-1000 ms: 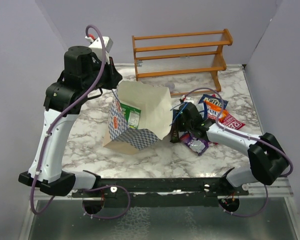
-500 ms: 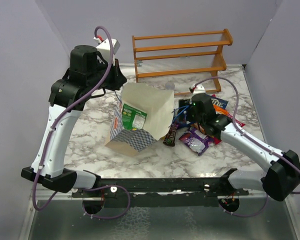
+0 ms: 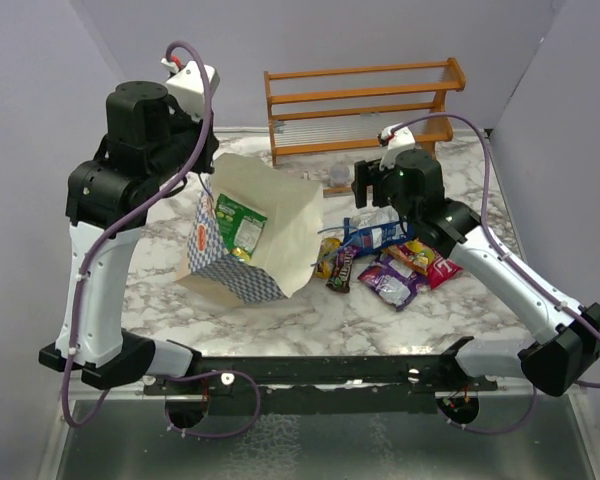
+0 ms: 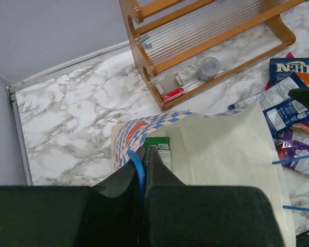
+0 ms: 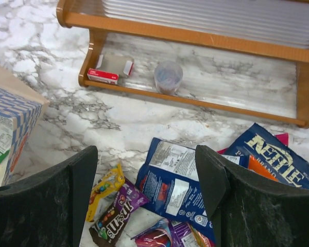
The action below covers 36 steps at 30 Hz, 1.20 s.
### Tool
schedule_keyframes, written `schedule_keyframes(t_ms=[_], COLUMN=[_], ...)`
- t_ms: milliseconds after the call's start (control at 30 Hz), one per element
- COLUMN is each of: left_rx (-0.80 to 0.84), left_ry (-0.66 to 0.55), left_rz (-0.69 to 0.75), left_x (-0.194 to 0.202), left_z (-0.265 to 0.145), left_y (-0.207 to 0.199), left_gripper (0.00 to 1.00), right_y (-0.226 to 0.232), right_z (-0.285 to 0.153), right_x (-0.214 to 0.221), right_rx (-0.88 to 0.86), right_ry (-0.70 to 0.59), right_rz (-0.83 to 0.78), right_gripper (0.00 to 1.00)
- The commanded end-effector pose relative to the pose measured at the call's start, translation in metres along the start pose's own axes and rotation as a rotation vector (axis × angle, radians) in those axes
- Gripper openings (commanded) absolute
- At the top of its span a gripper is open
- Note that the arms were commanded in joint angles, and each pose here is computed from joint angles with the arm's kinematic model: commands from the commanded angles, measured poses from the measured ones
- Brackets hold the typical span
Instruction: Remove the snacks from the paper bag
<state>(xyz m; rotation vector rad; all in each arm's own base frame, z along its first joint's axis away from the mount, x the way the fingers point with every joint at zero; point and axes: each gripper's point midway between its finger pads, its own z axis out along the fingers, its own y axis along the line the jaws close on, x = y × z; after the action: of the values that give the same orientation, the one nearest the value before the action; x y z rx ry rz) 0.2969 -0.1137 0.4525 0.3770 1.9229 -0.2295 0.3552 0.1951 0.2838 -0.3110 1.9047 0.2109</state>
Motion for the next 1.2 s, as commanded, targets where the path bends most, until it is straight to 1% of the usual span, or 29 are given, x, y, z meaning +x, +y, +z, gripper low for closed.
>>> schedule_keyframes(t_ms=[0, 100, 200, 267, 367, 433, 467, 533, 667, 800, 900, 1000, 1100, 1133, 1167], left_rx=[0.076, 0.231, 0.39, 0.47, 0.584, 0.625, 0.639, 0.658, 0.7, 0.735, 0.747, 0.747, 0.767, 0.776, 0.789], left_ry=[-0.001, 0.041, 0.086, 0.119, 0.17, 0.22, 0.243, 0.27, 0.265, 0.229, 0.191, 0.165, 0.121, 0.108, 0.1], left_rz=[0.053, -0.004, -0.07, -0.113, -0.175, -0.194, -0.199, -0.21, -0.251, -0.319, -0.365, -0.387, -0.399, -0.407, -0.418], left_x=[-0.007, -0.001, 0.008, 0.019, 0.036, 0.051, 0.057, 0.061, 0.052, 0.041, 0.036, 0.033, 0.03, 0.03, 0.032], left_z=[0.015, 0.033, 0.047, 0.055, 0.059, 0.06, 0.059, 0.056, 0.046, 0.038, 0.036, 0.033, 0.03, 0.03, 0.031], left_y=[-0.012, -0.041, -0.071, -0.086, -0.111, -0.126, -0.132, -0.143, -0.166, -0.183, -0.186, -0.185, -0.187, -0.188, -0.189], left_gripper=[0.0, 0.0, 0.0, 0.0, 0.0, 0.0, 0.0, 0.0, 0.0, 0.0, 0.0, 0.0, 0.0, 0.0, 0.0], right_y=[0.007, 0.014, 0.028, 0.047, 0.094, 0.113, 0.123, 0.143, 0.167, 0.168, 0.158, 0.147, 0.14, 0.144, 0.149], right_z=[-0.007, -0.013, -0.023, -0.036, -0.06, -0.071, -0.076, -0.086, -0.084, -0.081, -0.081, -0.081, -0.076, -0.076, -0.076], right_x=[-0.018, -0.02, -0.02, -0.022, -0.007, 0.006, 0.007, 0.016, 0.033, 0.035, 0.036, 0.049, 0.069, 0.074, 0.075], right_rx=[-0.05, -0.104, -0.198, -0.331, -0.633, -0.747, -0.799, -0.877, -0.882, -0.872, -0.818, -0.765, -0.714, -0.738, -0.76], right_ry=[-0.017, -0.023, -0.034, -0.067, -0.07, -0.052, -0.079, -0.095, -0.095, -0.112, -0.128, -0.125, -0.115, -0.122, -0.13], right_rz=[-0.032, -0.046, -0.068, -0.091, -0.073, 0.019, 0.042, 0.036, -0.064, -0.065, -0.042, -0.003, 0.124, 0.149, 0.174], right_gripper=[0.77, 0.77, 0.78, 0.78, 0.78, 0.78, 0.77, 0.76, 0.75, 0.73, 0.73, 0.72, 0.67, 0.63, 0.62])
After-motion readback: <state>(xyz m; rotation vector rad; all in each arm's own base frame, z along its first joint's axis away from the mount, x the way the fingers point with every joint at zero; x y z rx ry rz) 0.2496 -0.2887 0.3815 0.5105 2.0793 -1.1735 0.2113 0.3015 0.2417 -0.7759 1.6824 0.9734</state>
